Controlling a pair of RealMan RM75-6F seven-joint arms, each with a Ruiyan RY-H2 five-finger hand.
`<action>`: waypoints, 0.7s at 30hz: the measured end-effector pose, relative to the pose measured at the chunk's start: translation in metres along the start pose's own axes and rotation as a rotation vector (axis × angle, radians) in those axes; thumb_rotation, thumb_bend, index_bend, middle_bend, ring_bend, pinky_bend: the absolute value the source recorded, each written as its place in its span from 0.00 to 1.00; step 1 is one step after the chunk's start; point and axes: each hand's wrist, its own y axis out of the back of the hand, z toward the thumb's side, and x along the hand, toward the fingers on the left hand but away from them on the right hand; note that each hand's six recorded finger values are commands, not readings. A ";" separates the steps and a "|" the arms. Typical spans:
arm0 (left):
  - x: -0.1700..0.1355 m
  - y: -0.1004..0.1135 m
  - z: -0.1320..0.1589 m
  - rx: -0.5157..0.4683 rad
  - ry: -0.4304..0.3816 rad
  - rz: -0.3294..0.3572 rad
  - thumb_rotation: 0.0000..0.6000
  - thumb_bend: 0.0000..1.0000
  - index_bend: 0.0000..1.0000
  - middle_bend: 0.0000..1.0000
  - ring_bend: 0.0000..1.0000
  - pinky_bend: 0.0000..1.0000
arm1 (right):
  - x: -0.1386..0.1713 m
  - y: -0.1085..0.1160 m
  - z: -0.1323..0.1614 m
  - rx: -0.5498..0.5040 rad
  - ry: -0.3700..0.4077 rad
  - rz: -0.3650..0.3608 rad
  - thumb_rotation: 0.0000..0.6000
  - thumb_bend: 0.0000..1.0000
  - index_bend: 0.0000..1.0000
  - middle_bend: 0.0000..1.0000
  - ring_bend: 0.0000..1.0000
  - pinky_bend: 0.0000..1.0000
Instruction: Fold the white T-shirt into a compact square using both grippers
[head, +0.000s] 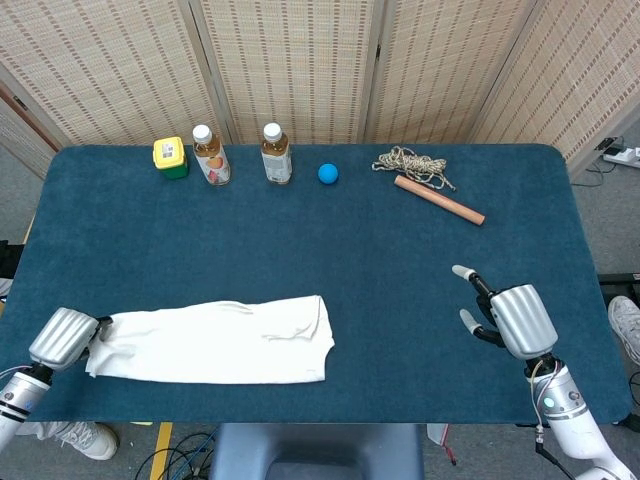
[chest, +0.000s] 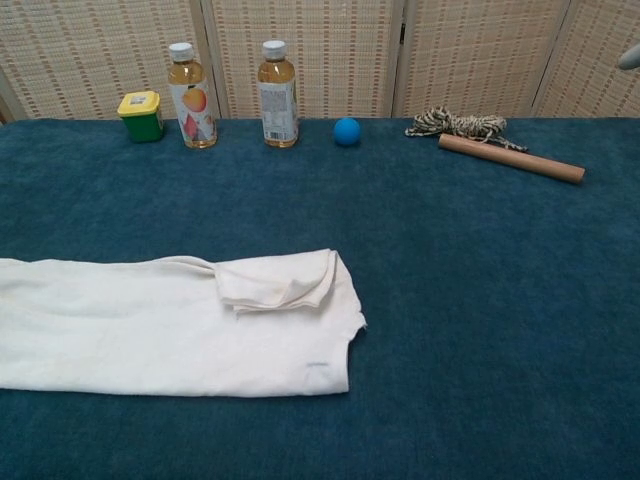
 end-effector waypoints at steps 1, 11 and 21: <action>0.002 0.001 0.005 -0.011 -0.006 -0.001 1.00 0.50 0.67 0.95 0.85 1.00 | 0.001 0.001 -0.001 0.000 -0.002 -0.002 1.00 0.35 0.20 0.93 0.94 0.97; 0.037 0.033 0.077 -0.103 -0.088 -0.010 1.00 0.50 0.66 0.95 0.85 1.00 | 0.013 0.008 -0.016 -0.004 -0.036 -0.022 1.00 0.35 0.20 0.93 0.94 0.97; 0.080 0.078 0.153 -0.067 -0.191 -0.033 1.00 0.50 0.65 0.95 0.85 1.00 | 0.026 0.014 -0.032 -0.006 -0.078 -0.034 1.00 0.35 0.20 0.93 0.94 0.97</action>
